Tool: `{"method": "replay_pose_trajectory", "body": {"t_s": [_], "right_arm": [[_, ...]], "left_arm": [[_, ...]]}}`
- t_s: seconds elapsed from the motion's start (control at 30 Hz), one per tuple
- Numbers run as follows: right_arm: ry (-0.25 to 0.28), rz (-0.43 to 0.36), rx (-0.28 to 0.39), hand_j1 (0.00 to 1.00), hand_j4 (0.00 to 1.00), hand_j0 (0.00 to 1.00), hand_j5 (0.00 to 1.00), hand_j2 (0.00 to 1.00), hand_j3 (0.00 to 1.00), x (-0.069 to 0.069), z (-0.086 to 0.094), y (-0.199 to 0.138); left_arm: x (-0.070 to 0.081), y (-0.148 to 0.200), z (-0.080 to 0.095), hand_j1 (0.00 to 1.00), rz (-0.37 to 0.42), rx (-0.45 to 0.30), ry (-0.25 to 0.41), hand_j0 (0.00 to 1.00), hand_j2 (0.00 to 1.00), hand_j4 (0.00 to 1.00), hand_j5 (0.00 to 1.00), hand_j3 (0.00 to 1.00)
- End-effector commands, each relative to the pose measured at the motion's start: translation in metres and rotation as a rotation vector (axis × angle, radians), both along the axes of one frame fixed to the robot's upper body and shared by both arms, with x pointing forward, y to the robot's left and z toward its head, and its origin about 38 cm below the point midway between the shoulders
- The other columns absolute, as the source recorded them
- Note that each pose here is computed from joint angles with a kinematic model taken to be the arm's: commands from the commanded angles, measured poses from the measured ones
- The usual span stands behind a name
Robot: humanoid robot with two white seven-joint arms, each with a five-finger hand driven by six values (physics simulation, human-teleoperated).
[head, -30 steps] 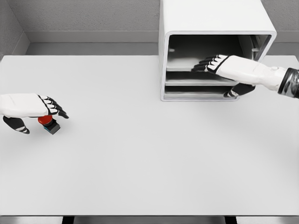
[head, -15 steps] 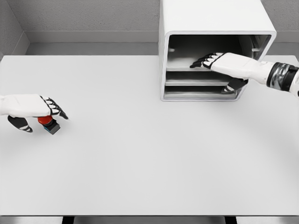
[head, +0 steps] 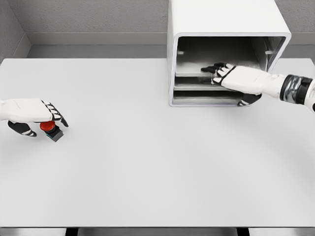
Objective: Slide open multi-storey tabletop storage cabinets and put open load switch and slide close multi-storey tabletop storage cabinets
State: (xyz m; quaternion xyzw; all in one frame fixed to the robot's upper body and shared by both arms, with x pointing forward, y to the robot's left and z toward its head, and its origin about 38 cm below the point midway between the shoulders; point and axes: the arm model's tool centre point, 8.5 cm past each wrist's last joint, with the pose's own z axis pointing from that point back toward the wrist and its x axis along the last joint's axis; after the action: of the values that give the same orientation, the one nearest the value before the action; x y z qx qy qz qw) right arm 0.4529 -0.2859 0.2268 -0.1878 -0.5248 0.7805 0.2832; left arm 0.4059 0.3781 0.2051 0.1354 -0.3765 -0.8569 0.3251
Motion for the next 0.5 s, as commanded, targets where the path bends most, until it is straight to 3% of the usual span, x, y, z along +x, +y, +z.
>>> {"method": "replay_pose_trajectory", "body": {"t_s": [0.0, 0.1, 0.2, 0.33, 0.4, 0.47], "right_arm": [[0.012, 0.101, 0.070, 1.00, 1.00, 1.00, 1.00, 1.00, 1.00, -0.012, 0.008, 0.020], [0.001, 0.118, 0.061, 1.00, 1.00, 1.00, 1.00, 1.00, 1.00, -0.019, 0.012, 0.020], [0.002, 0.094, 0.139, 1.00, 1.00, 1.00, 1.00, 1.00, 1.00, -0.023, 0.023, 0.005], [0.007, 0.097, 0.164, 1.00, 1.00, 1.00, 1.00, 1.00, 1.00, -0.027, 0.027, 0.001], [-0.006, 0.077, 0.202, 1.00, 1.00, 1.00, 1.00, 1.00, 1.00, -0.028, 0.035, -0.008], [0.005, 0.074, 0.205, 1.00, 1.00, 1.00, 1.00, 1.00, 1.00, -0.029, 0.030, -0.008]], "left_arm": [[-0.001, -0.002, -0.002, 0.75, -0.003, -0.005, 0.007, 0.75, 0.75, 0.75, 0.75, 0.75], [-0.001, -0.002, -0.001, 0.74, -0.004, -0.006, 0.005, 0.74, 0.74, 0.74, 0.74, 0.74], [-0.001, -0.003, 0.000, 0.70, -0.007, -0.005, 0.004, 0.70, 0.70, 0.70, 0.70, 0.70], [-0.002, -0.003, 0.000, 0.64, -0.008, -0.004, 0.005, 0.64, 0.64, 0.64, 0.64, 0.64], [-0.002, -0.003, 0.000, 0.58, -0.011, -0.004, 0.004, 0.58, 0.58, 0.58, 0.58, 0.58], [-0.003, -0.005, 0.001, 0.52, -0.018, -0.005, 0.004, 0.52, 0.52, 0.52, 0.52, 0.52]]}}
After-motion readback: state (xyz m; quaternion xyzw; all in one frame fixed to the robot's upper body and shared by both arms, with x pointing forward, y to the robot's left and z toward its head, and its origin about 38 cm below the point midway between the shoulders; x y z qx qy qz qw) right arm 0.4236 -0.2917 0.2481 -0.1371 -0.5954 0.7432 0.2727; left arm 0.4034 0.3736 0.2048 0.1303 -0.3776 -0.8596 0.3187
